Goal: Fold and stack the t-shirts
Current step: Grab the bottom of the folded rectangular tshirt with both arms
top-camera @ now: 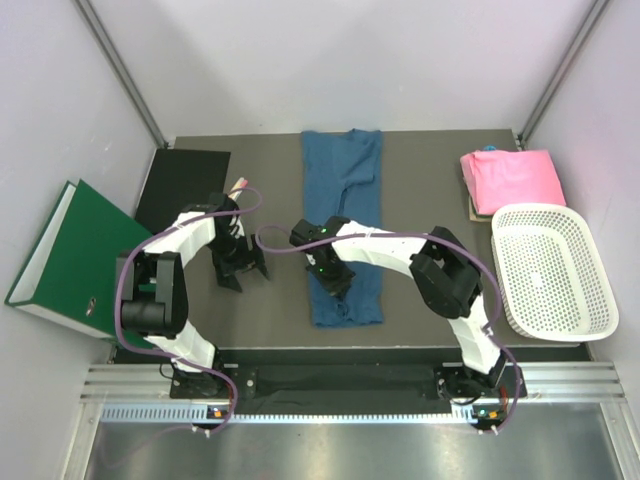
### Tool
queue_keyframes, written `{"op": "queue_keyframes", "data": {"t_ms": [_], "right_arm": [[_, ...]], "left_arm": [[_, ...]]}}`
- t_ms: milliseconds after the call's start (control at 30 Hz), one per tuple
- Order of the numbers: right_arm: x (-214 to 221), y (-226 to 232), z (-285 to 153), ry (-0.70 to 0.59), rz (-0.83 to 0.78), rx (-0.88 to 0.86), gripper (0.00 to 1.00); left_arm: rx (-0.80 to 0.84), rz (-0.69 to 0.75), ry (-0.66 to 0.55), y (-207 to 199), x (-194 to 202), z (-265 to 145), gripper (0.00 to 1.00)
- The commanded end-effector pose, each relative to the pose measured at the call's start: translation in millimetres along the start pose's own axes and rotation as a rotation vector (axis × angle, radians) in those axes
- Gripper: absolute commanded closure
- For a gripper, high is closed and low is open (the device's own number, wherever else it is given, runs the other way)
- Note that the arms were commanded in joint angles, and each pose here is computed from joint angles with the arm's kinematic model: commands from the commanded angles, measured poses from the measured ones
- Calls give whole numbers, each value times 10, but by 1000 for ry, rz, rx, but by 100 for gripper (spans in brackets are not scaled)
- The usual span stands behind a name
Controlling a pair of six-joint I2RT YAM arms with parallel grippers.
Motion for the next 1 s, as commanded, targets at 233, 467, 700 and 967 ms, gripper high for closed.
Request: {"op": "queue_keyframes", "data": {"t_ms": [233,467,700,967], "right_arm": [[26,-72,-705,-127,18,-34,100],[-32,71,-723,-128,-10,-197,100],[-69,174,-538,-63,-55,-268,100],[-25,273,-229,83,-94,-312,100]], "left_arm": [[-1,3,-12,10,-9,12,17],[-11,6,-17,15,-24,-7,17],[-20,12,-13,21,-24,-2,17],[-24,11,-5,34,-10,27,16]]}}
Point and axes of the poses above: each gripper's point midway between its finger pads, its own z axis out along the fingers, its own y axis along the line the jaws close on, x = y × z, the point moved 10 cm from there along -z, back along the fingers, and after that the axes turned 13 degrees about z, right-handed, at the moved point
